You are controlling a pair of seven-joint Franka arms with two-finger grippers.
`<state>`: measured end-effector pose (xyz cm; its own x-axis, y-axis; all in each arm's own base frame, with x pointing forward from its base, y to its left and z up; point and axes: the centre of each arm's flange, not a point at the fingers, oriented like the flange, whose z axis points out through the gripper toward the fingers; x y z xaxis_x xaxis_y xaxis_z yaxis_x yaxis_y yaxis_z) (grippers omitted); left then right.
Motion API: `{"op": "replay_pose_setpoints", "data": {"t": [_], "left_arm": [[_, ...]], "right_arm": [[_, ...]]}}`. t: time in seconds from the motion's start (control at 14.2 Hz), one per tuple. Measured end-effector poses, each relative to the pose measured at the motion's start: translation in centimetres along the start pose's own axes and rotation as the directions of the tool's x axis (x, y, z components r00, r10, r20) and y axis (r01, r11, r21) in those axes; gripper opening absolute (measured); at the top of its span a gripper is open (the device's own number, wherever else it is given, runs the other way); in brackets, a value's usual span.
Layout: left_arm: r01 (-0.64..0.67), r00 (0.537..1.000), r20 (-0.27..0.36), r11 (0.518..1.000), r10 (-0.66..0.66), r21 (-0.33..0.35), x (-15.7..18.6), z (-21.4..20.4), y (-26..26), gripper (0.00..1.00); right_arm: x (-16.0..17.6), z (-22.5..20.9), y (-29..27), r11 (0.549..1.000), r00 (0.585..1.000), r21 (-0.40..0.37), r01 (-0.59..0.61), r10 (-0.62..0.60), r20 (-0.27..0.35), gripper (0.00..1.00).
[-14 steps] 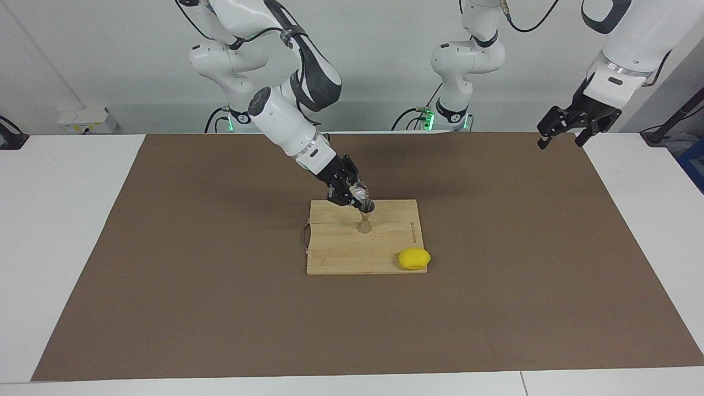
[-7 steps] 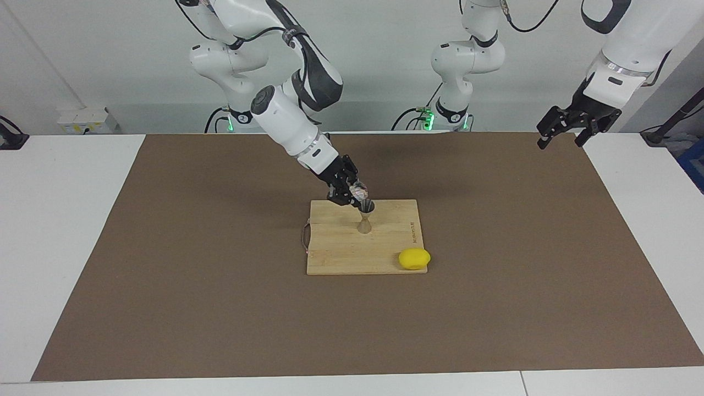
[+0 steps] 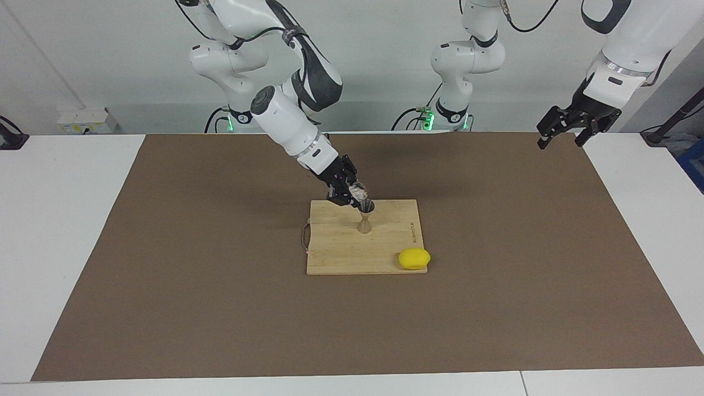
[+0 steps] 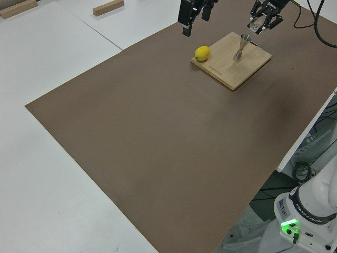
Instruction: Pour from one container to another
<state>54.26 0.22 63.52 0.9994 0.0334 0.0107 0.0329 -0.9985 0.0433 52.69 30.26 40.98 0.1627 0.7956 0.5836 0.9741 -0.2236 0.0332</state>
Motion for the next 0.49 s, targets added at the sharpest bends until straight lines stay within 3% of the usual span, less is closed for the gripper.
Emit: {"op": "replay_pose_setpoints", "data": {"t": [0.49], "left_arm": [[0.001, 1.0, 0.0, 1.0, -0.001, 0.0, 0.0, 0.0, 0.0, 1.0]], "right_arm": [[0.09, -0.06, 0.03, 1.0, 1.0, -0.002, -0.005, 0.005, 0.024, 0.49]]}}
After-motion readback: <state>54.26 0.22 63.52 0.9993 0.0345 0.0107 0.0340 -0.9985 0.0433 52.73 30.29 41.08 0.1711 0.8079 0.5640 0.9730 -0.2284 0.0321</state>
